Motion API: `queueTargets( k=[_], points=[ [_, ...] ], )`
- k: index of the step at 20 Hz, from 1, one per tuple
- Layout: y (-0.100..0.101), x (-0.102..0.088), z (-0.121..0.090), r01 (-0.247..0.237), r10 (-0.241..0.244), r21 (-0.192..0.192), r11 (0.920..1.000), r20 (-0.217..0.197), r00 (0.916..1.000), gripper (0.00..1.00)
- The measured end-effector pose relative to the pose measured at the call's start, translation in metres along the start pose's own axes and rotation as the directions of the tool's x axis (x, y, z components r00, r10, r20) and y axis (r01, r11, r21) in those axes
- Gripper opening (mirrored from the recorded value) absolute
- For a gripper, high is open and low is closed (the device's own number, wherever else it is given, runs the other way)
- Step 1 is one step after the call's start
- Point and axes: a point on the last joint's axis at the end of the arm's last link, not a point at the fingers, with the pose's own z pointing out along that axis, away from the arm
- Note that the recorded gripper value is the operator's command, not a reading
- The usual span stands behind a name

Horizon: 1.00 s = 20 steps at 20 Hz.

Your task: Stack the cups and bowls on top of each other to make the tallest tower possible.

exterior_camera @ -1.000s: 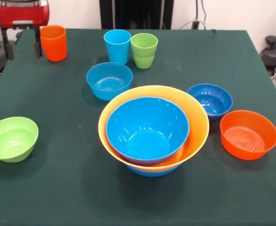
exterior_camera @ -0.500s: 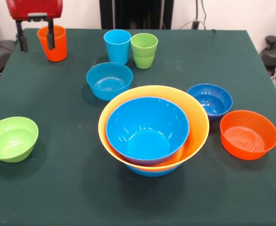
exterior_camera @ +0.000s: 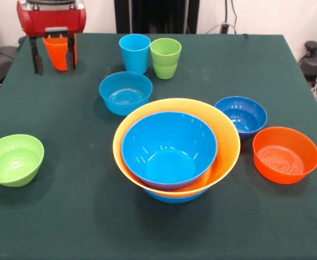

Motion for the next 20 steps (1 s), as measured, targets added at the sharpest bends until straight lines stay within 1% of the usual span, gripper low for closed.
queueTargets(
  k=[1,3,4,5,10,14,17,20],
  points=[
    [-0.004,-0.010,0.001,-0.003,0.003,0.001,1.0000,0.004,1.0000,1.00],
    [-0.010,-0.021,0.003,-0.010,0.010,0.001,1.0000,0.008,0.9999,1.00],
    [-0.020,-0.038,0.005,-0.018,0.018,0.003,0.9998,0.013,0.9997,1.00],
    [-0.027,-0.048,0.006,-0.025,0.025,0.002,0.9997,0.016,0.9996,1.00],
    [-0.049,-0.081,0.011,-0.050,0.050,-0.005,0.9988,0.018,0.9986,1.00],
    [-0.066,-0.103,0.015,-0.073,0.073,-0.017,0.9972,0.010,0.9973,1.00],
    [-0.078,-0.118,0.017,-0.091,0.091,-0.028,0.9955,0.012,0.9957,1.00],
    [-0.084,-0.128,0.020,-0.103,0.104,-0.034,0.9941,0.020,0.9944,1.00]
  ],
)
